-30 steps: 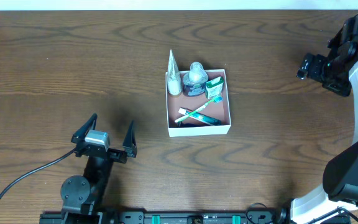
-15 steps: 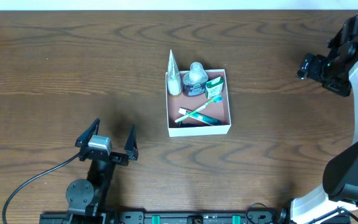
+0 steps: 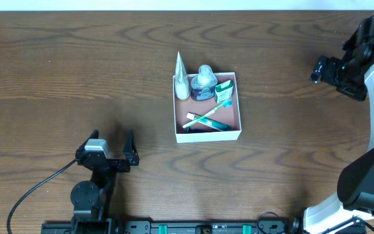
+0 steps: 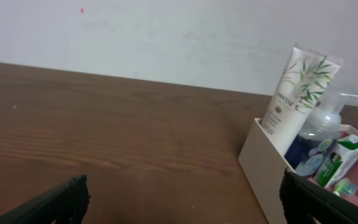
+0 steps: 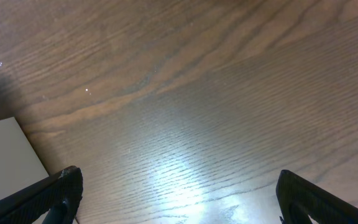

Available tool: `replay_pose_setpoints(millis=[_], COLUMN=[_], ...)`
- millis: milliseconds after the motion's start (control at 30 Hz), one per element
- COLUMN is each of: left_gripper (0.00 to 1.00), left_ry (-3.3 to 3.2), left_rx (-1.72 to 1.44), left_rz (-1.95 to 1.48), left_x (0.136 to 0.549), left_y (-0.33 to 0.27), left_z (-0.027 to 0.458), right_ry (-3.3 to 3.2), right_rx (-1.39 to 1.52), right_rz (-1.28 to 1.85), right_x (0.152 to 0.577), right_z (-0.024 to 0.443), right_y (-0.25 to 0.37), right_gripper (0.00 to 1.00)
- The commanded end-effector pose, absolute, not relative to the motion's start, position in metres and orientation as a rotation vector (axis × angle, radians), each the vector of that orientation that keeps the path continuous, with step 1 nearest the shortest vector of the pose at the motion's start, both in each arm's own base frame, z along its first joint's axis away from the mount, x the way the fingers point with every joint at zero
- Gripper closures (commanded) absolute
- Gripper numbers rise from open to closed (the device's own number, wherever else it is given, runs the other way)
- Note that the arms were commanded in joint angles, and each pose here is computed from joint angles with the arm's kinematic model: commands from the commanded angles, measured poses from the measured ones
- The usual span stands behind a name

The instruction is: Pack container

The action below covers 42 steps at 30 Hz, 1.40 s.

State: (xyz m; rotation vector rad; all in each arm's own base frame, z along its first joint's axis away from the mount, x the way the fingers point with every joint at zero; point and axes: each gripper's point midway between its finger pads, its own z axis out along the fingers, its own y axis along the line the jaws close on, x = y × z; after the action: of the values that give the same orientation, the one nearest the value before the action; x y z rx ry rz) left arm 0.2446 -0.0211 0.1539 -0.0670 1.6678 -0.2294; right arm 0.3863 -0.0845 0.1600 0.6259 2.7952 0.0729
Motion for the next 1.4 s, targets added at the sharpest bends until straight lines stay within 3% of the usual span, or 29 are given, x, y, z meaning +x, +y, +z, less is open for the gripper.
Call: replay_pose_setpoints(millis=[0, 1233, 1367], left_gripper=[0.02, 0.02, 0.02], left_ry=[1.719, 1.719, 1.719], left_rx=[-0.09, -0.09, -0.09], left_rz=[-0.237, -0.237, -0.237], left_x=[0.243, 0.243, 0.243], left_y=[-0.02, -0.02, -0.02], left_z=[0.139, 0.139, 0.139], right_ry=[2.761, 2.761, 2.716], right_rx=[0.63, 0.626, 0.602], right_rz=[0.067, 0.068, 0.067], right_x=[0.388, 0.388, 0.386], right_z=[0.172, 0.172, 0.191], right_y=[-0.087, -0.086, -0.082], right_gripper=[0.01, 0.01, 0.01])
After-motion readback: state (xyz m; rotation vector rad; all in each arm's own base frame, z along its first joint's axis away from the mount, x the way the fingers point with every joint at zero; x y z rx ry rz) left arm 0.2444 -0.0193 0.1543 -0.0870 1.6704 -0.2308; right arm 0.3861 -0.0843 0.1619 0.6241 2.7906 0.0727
